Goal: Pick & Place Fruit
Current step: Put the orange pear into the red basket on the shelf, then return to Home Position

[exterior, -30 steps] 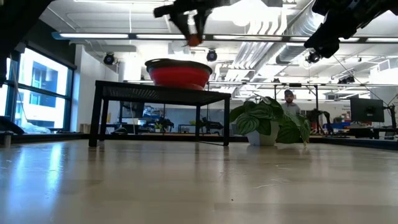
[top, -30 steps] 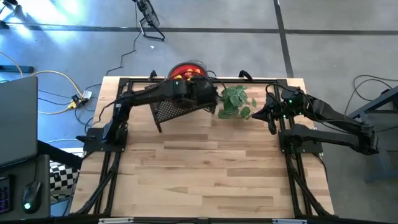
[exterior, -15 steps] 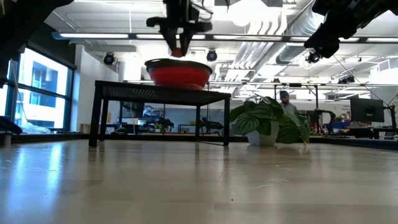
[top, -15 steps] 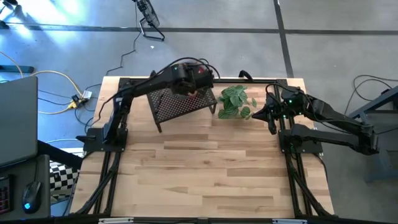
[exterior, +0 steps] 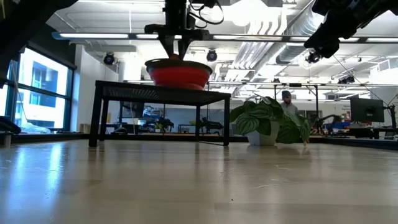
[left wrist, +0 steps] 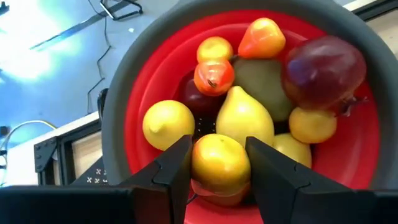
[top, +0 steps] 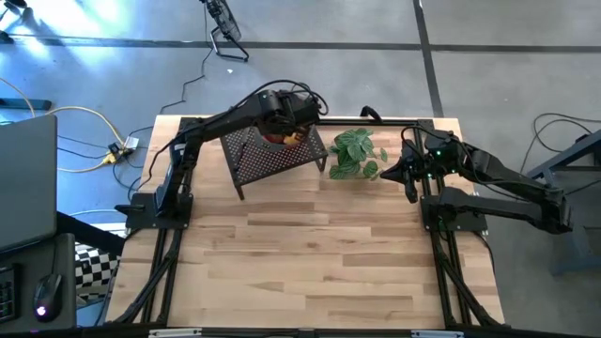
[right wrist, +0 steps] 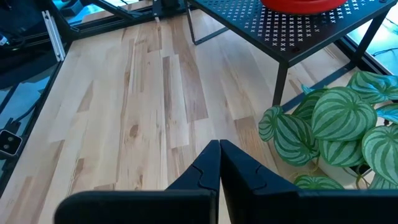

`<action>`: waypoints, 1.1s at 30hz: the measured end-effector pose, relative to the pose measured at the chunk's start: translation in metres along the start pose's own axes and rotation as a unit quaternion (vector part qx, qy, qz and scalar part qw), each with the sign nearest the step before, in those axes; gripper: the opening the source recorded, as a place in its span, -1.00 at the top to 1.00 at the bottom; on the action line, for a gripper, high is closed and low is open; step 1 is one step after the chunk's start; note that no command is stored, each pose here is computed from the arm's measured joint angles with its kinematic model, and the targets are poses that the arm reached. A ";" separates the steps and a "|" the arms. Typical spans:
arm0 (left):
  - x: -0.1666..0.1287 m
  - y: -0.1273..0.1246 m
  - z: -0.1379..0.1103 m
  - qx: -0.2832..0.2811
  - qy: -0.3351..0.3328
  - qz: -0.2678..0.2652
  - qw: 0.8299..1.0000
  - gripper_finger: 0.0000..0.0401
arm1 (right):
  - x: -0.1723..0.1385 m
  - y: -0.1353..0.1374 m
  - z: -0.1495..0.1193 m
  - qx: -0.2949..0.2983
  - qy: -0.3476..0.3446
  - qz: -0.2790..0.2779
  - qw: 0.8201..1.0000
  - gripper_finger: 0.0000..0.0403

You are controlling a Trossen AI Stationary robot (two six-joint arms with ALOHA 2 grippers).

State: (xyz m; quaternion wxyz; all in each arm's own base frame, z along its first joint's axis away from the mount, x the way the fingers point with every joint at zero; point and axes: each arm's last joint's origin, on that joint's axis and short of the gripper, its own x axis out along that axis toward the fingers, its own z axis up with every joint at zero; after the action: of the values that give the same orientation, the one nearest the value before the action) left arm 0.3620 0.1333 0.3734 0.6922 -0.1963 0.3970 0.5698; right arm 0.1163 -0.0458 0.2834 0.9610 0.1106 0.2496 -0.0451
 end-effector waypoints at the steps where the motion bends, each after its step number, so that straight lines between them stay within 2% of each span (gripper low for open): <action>1: 0.000 0.000 0.000 0.000 0.001 -0.001 1.000 0.32 | 0.000 0.000 0.000 0.000 0.000 0.000 1.000 0.99; 11: 0.000 -0.002 -0.001 -0.003 0.016 -0.019 1.000 0.30 | 0.000 0.000 0.000 0.000 0.000 0.000 1.000 0.99; 20: 0.000 -0.003 -0.002 -0.013 0.033 -0.035 0.999 -0.04 | 0.000 0.000 0.000 0.000 0.000 0.000 1.000 0.99; 24: 0.000 -0.003 -0.001 -0.015 0.032 -0.037 0.999 -0.12 | 0.000 0.000 0.000 -0.002 0.000 0.000 1.000 0.99; 28: -0.002 -0.007 -0.001 -0.017 0.022 -0.049 0.998 -0.07 | 0.000 0.000 0.000 -0.002 0.000 0.000 1.000 0.99; 33: -0.011 -0.015 -0.002 0.007 -0.006 -0.069 0.998 0.20 | -0.004 0.001 0.000 -0.004 -0.009 0.000 1.000 0.99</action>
State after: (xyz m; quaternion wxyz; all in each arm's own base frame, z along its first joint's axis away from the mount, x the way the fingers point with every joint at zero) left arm 0.3752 0.1208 0.3774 0.7333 -0.2148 0.3828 0.5191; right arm 0.1130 -0.0442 0.2852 0.9637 0.1065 0.2408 -0.0448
